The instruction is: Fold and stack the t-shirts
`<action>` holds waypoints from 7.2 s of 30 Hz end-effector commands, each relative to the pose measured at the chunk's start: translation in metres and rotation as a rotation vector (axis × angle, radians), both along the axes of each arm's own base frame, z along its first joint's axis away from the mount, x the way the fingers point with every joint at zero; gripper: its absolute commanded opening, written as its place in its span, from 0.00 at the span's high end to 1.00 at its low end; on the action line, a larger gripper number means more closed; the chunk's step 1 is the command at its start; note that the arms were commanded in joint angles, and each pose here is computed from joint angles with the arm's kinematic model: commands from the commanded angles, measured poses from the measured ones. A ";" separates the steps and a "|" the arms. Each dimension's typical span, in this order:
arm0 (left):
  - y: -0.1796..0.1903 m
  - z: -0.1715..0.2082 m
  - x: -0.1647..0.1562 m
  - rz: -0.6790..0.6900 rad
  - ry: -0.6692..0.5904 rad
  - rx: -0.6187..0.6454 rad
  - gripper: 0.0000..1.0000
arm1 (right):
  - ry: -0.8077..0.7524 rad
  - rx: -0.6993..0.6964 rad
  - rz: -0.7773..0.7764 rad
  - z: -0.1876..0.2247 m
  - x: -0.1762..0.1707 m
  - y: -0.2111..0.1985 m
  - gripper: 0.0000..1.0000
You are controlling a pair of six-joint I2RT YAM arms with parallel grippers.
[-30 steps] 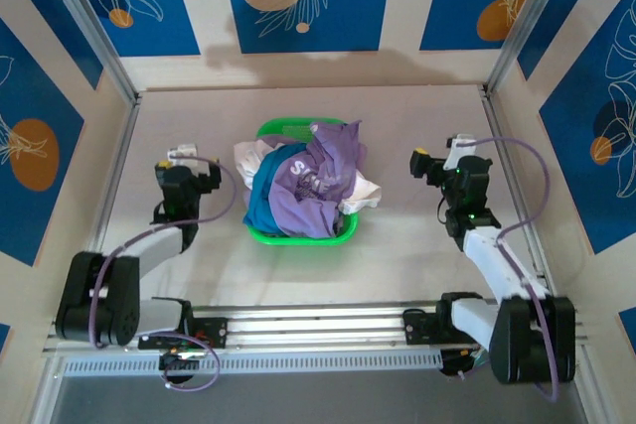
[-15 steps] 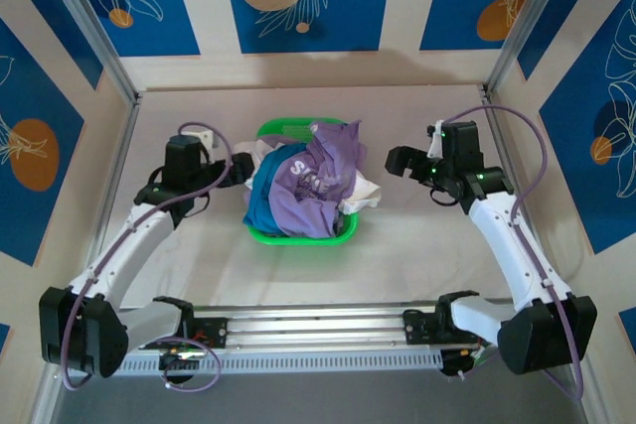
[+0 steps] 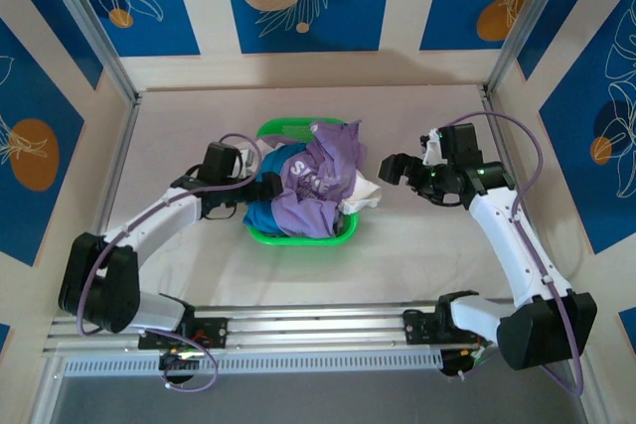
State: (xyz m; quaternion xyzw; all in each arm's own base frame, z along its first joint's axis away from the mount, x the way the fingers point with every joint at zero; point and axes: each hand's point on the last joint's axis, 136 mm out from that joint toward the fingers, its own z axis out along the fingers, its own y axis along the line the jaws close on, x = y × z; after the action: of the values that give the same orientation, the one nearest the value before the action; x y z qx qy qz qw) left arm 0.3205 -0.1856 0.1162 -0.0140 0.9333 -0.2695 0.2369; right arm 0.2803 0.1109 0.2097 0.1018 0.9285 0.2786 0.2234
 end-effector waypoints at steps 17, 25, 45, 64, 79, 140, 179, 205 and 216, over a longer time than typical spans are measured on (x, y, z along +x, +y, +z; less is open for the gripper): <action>-0.139 0.027 0.040 -0.187 -0.088 -0.169 0.01 | 0.110 -0.005 -0.075 0.018 -0.011 -0.012 0.01; -0.088 0.045 0.026 -0.082 -0.121 -0.139 0.01 | 0.188 -0.112 -0.004 0.000 -0.008 0.031 0.01; 0.003 0.030 -0.026 0.017 -0.006 -0.071 0.01 | 0.495 -0.487 -0.029 -0.136 0.053 0.039 0.01; -0.012 0.025 -0.016 0.026 -0.002 -0.074 0.01 | 0.333 -0.379 -0.170 -0.053 0.119 -0.122 0.01; -0.041 0.026 -0.019 -0.041 0.012 -0.060 0.01 | 0.358 -0.225 -0.397 -0.031 0.015 -0.117 0.01; -0.089 0.014 -0.008 -0.117 0.041 -0.056 0.01 | 0.280 0.063 -0.549 -0.090 0.067 -0.174 0.01; -0.138 0.013 0.002 -0.138 0.030 -0.123 0.01 | 0.236 -0.336 -0.244 -0.043 0.138 -0.172 0.40; -0.139 0.020 0.006 -0.146 0.020 -0.103 0.01 | 0.067 -0.494 -0.271 0.012 0.152 -0.176 1.00; -0.136 0.044 0.006 -0.153 -0.015 -0.102 0.01 | -0.252 -0.510 -0.334 0.107 0.128 -0.151 1.00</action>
State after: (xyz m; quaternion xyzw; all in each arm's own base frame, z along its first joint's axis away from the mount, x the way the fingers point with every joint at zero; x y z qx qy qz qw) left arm 0.3274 -0.3203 0.1367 0.0352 0.9205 -0.3302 0.2059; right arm 0.4091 -0.0391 0.2870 0.1544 0.9269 0.0164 0.3416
